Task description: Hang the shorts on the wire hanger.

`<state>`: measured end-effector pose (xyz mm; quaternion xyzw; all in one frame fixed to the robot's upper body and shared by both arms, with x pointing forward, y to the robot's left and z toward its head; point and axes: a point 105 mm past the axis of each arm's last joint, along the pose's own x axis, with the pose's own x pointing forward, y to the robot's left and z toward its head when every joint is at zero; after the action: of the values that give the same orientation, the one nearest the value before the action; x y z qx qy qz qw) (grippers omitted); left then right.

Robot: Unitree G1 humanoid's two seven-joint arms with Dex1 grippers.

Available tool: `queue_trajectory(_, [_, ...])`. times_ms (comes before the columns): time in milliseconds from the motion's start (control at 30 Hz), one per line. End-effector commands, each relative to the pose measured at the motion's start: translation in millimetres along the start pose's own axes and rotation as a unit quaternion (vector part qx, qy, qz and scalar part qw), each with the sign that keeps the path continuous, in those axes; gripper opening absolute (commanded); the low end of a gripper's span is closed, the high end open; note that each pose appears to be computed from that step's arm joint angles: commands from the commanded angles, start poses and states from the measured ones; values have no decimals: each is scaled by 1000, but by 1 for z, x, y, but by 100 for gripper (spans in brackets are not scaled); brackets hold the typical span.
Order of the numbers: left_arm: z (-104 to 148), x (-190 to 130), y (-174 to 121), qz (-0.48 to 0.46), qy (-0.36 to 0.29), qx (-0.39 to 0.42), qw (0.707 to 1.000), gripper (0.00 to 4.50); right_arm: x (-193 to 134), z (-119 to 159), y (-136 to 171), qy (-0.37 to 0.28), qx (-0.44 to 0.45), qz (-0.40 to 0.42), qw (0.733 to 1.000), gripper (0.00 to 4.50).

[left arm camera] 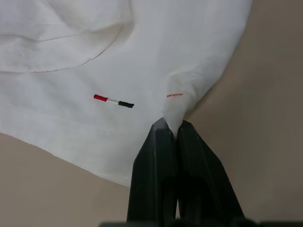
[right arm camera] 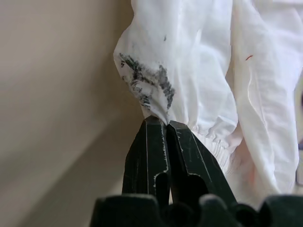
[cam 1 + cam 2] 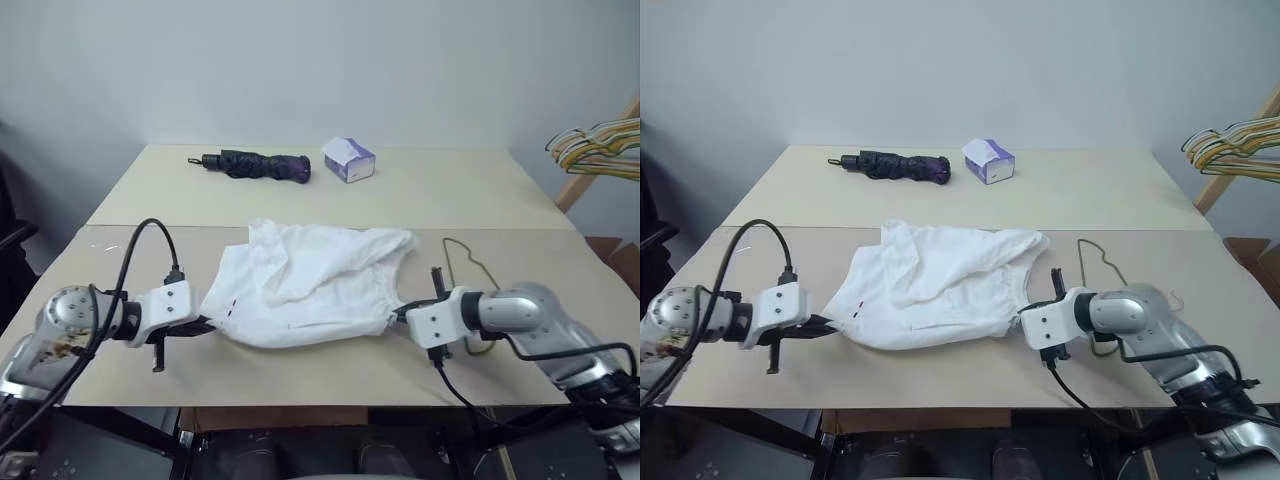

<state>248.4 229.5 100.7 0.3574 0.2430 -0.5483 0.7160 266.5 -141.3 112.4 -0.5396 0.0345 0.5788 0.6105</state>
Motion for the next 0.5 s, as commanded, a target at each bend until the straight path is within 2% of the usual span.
queue_trajectory(33, [25, -10, 11, 15, -27, 42, 999, 0, -19, 20, -26, -46, 24, -30, 998, 4])
queue_trajectory(67, [30, -8, 20, 33, -38, 44, 998, 0, -20, 20, -35, -52, 38, -46, 997, 4])
queue_trajectory(167, [56, 0, 80, 172, -92, 31, 980, 0, -16, 5, -79, -33, 85, -124, 988, 4])
queue_trajectory(200, [68, -4, 112, 250, -113, 13, 962, 0, -17, -3, -104, -15, 95, -174, 980, 4])
queue_trajectory(233, [84, -16, 146, 342, -136, 0, 930, 0, -23, -10, -135, 4, 101, -245, 964, 4])
queue_trajectory(267, [96, -25, 167, 400, -151, -12, 904, 0, -27, -13, -157, 16, 106, -293, 950, 4])
queue_trajectory(300, [118, -55, 196, 502, -189, -20, 844, 0, -47, -13, -198, 24, 103, -405, 908, 4])
queue_trajectory(333, [131, -76, 211, 562, -213, -27, 799, 0, -61, -10, -223, 26, 102, -475, 874, 4])
queue_trajectory(367, [156, -114, 218, 618, -281, -16, 734, 0, -94, 2, -250, 32, 55, -579, 813, 4])
queue_trajectory(400, [178, -146, 214, 644, -350, -5, 680, 0, -120, 17, -265, 21, 22, -646, 763, 4])
queue_trajectory(433, [190, -164, 209, 651, -392, 6, 650, 0, -134, 26, -272, 13, 0, -679, 734, 4])
queue_trajectory(467, [200, -177, 198, 641, -438, 22, 630, 0, -143, 36, -271, 8, -33, -692, 721, 4])
queue_trajectory(500, [204, -180, 188, 622, -459, 34, 633, 0, -143, 41, -266, 1, -48, -688, 724, 4])
